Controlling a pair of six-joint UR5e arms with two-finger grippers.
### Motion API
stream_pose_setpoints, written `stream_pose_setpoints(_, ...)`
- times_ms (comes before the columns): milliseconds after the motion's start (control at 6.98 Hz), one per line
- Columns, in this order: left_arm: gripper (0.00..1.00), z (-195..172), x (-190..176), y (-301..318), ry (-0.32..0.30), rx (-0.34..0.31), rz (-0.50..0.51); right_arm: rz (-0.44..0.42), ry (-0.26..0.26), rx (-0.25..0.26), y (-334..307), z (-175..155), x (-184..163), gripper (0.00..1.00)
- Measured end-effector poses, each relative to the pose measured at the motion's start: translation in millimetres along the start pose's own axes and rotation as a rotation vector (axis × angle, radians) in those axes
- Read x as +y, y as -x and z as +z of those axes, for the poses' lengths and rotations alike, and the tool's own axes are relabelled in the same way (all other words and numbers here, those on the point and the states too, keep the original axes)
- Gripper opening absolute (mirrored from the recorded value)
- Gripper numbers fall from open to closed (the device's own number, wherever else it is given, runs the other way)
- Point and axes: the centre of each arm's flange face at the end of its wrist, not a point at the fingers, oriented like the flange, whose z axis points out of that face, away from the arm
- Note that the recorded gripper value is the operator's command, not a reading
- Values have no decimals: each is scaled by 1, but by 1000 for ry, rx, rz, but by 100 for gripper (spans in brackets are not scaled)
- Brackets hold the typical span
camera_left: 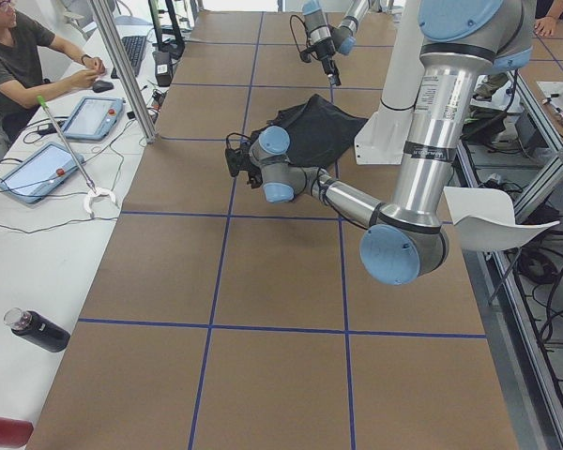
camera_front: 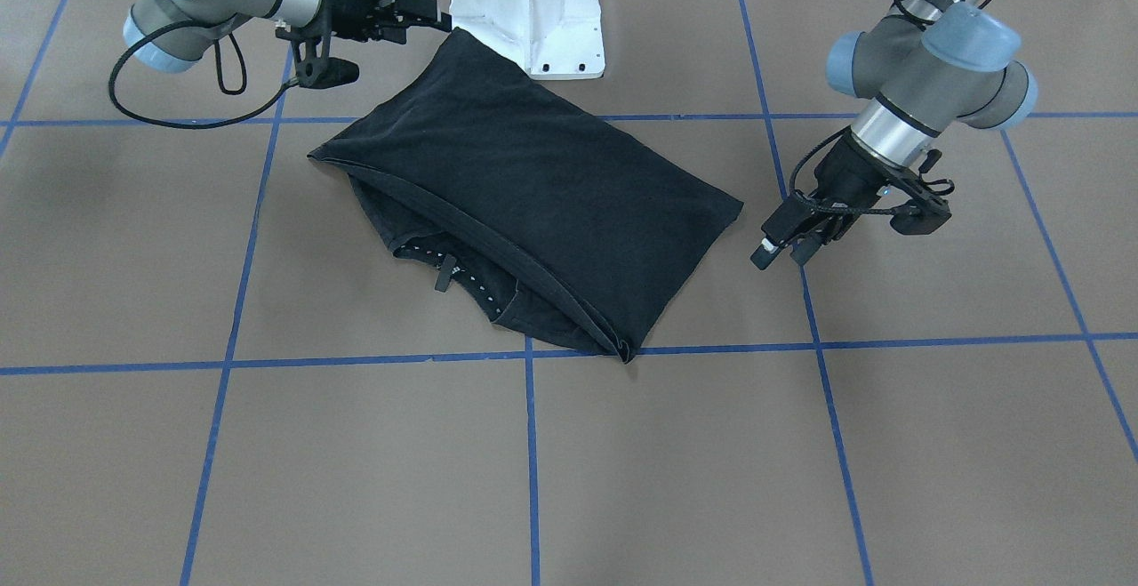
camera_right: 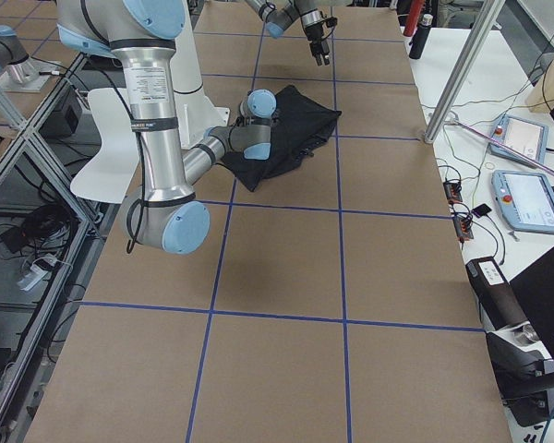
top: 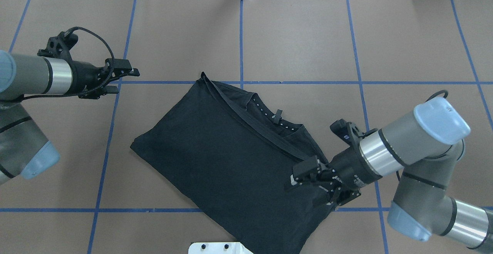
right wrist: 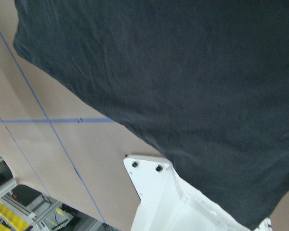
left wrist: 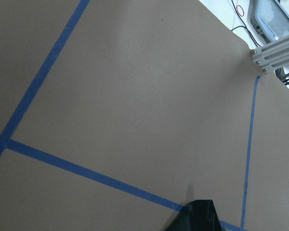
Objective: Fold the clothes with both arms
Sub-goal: 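Grasp the shirt corner nearest the left gripper while the right releases and rises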
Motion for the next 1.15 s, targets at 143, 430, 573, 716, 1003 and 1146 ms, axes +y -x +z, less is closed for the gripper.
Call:
stream_pose_setpoints(143,100,-6,20,19,37,-22,-2,6,-71,-21,4,-27,-21,100)
stream_pose_setpoints(430,100,4,65,34,106,-56,-48,17,-170,-47,7,-55,-47,100)
stream_pose_setpoints(573,100,11,83,37,131,-67,-65,18,-195,-56,8,-59,-51,100)
stream_pose_setpoints(716,100,18,95,40,143,-78,-70,18,-208,-60,8,-61,-53,100)
stream_pose_setpoints(1003,100,32,107,48,141,-100,-68,18,-216,-63,9,-61,-54,100)
stream_pose_setpoints(1146,99,37,109,52,141,-110,-68,20,-220,-62,9,-61,-55,100)
